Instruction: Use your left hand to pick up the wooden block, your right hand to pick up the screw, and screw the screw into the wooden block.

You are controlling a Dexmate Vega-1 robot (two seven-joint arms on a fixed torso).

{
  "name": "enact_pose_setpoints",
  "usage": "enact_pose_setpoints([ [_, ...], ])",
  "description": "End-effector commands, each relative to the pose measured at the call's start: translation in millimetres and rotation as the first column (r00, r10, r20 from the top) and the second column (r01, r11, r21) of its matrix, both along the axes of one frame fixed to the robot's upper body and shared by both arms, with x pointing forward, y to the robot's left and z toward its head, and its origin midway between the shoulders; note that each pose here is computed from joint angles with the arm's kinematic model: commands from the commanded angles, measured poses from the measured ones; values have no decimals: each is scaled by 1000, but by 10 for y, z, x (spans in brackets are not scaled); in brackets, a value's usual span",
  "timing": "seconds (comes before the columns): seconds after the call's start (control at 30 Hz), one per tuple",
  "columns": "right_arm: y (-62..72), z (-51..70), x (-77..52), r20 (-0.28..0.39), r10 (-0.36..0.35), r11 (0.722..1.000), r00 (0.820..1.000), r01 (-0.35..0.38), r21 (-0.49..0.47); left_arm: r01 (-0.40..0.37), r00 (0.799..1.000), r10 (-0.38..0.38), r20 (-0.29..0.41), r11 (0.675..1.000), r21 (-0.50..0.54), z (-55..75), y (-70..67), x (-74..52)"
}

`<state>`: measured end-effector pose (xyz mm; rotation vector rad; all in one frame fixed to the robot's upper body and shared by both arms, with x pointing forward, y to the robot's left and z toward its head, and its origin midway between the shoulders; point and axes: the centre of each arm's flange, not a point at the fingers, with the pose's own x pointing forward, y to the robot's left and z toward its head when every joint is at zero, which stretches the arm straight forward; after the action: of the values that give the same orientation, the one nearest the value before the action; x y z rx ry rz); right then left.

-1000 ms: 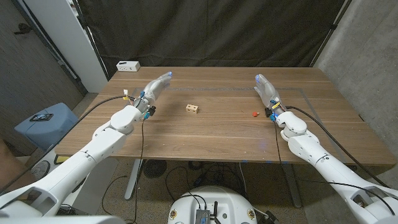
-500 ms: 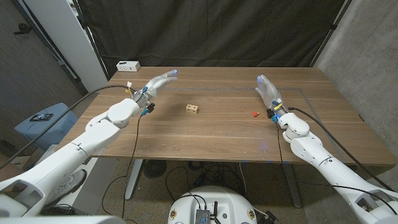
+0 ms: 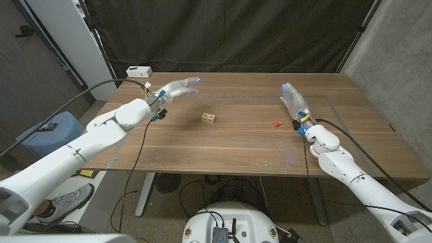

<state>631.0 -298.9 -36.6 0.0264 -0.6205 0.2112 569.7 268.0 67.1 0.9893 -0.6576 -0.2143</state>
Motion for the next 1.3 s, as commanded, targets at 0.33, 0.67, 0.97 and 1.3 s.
enact_pose_setpoints([
  [0.33,-43,-57,-34,-8,-4,1000,1000,4,13,-253,965,202,165,877,407,264,-345,-268],
  [0.67,-84,-70,-29,-13,-9,1000,1000,9,20,-374,919,248,307,798,474,313,-622,-357],
  [0.97,-127,-97,-29,-20,-15,999,1000,16,31,-459,881,294,370,719,522,313,-796,-366],
  [1.3,-154,-105,0,-28,-18,999,999,19,37,-504,862,323,391,630,590,239,-961,-291],
])
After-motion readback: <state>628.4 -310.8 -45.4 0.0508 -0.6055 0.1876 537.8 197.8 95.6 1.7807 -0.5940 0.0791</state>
